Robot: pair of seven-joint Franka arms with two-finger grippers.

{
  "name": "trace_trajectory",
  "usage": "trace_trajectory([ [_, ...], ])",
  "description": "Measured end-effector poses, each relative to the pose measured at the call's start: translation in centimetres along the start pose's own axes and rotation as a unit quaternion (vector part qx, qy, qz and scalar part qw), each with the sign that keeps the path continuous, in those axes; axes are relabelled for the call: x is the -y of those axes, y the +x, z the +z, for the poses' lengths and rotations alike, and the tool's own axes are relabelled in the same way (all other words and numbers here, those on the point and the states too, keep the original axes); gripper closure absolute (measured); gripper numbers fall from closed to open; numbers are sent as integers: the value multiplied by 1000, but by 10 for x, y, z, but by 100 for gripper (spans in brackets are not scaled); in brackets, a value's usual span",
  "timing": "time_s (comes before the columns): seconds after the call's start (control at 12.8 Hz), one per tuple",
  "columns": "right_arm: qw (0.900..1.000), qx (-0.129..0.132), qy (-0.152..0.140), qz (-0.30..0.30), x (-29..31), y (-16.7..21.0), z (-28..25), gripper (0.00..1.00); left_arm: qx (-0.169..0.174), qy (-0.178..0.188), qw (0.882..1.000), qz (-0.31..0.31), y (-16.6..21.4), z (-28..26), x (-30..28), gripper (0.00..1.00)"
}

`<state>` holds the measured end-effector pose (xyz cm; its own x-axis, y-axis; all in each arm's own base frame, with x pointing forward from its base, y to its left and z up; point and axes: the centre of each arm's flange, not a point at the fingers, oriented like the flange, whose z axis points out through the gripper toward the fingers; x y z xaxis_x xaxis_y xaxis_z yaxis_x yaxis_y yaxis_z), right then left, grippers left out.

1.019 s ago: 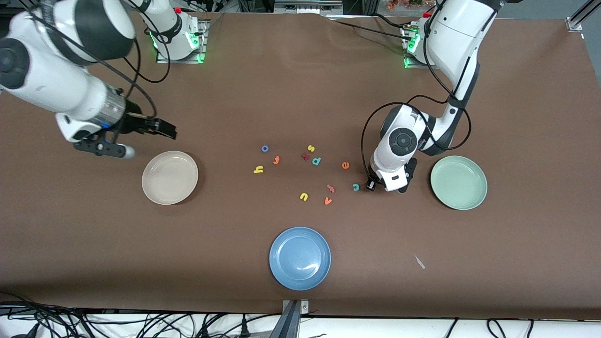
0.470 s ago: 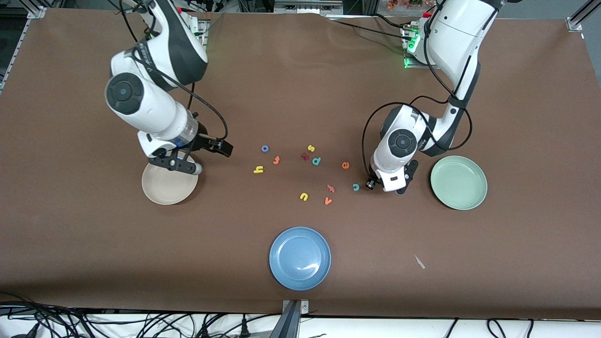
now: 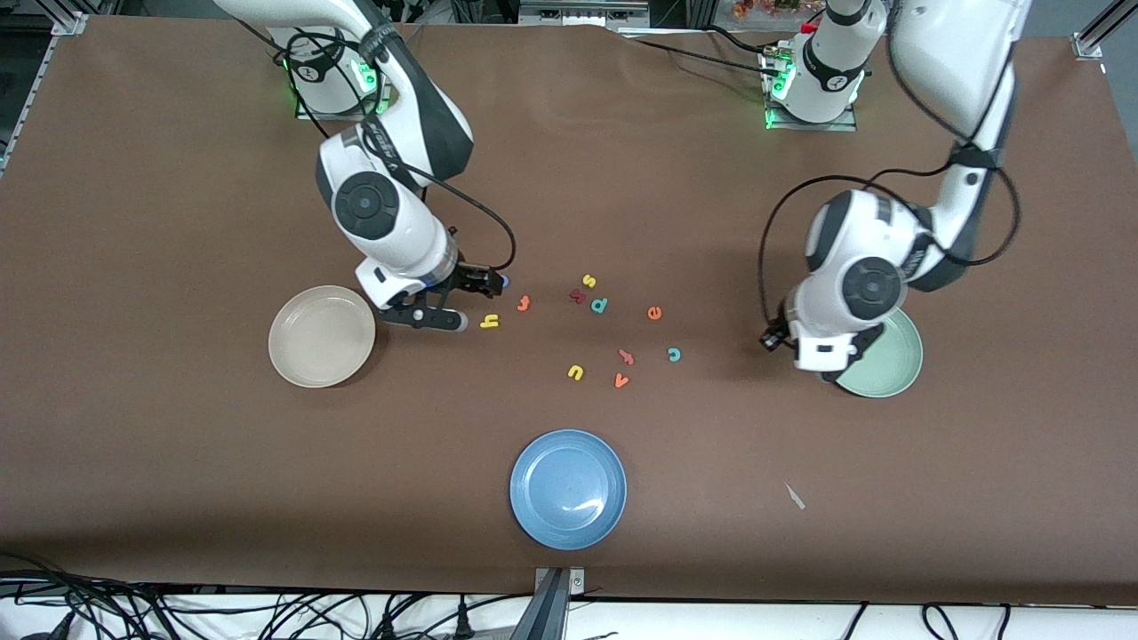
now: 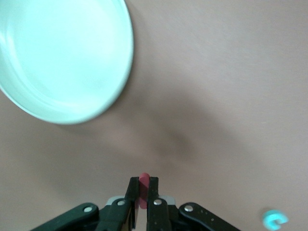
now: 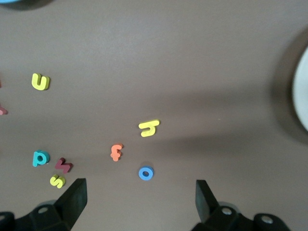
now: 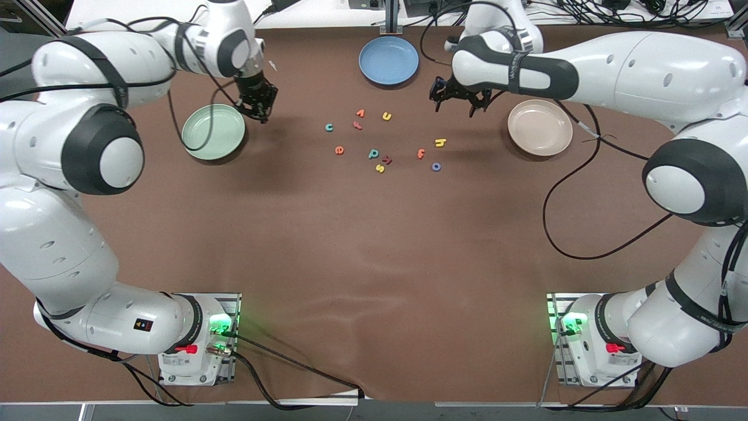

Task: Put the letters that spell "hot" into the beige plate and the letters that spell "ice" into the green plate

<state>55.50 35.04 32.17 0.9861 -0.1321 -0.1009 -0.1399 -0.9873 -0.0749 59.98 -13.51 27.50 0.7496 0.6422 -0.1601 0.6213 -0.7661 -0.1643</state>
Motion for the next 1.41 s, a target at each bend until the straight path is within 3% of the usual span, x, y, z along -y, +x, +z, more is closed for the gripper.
trace_trajectory([
  [0.24, 1000, -26, -9, -15, -4, -2, 40, 0, 16, 6, 996, 86, 44, 10, 41, 93],
  [0.39, 999, -41, -6, -21, -8, -4, 67, 0, 16, 34, 991, 129, 68, 30, 65, 93],
  [0.78, 998, -53, 0, -40, 4, -19, 112, 0, 10, 59, 986, 155, 88, 79, 71, 93],
  [0.86, 997, -57, 1, -42, 4, -19, 114, 0, 10, 59, 986, 158, 88, 80, 71, 86],
  [1.18, 995, -79, 0, -52, 0, -11, 125, 0, 5, 48, 986, 159, 86, 66, 63, 41],
  [1.41, 994, -90, 7, -54, -2, -9, 151, 0, 28, -4, 994, 102, 59, 18, 27, 9],
])
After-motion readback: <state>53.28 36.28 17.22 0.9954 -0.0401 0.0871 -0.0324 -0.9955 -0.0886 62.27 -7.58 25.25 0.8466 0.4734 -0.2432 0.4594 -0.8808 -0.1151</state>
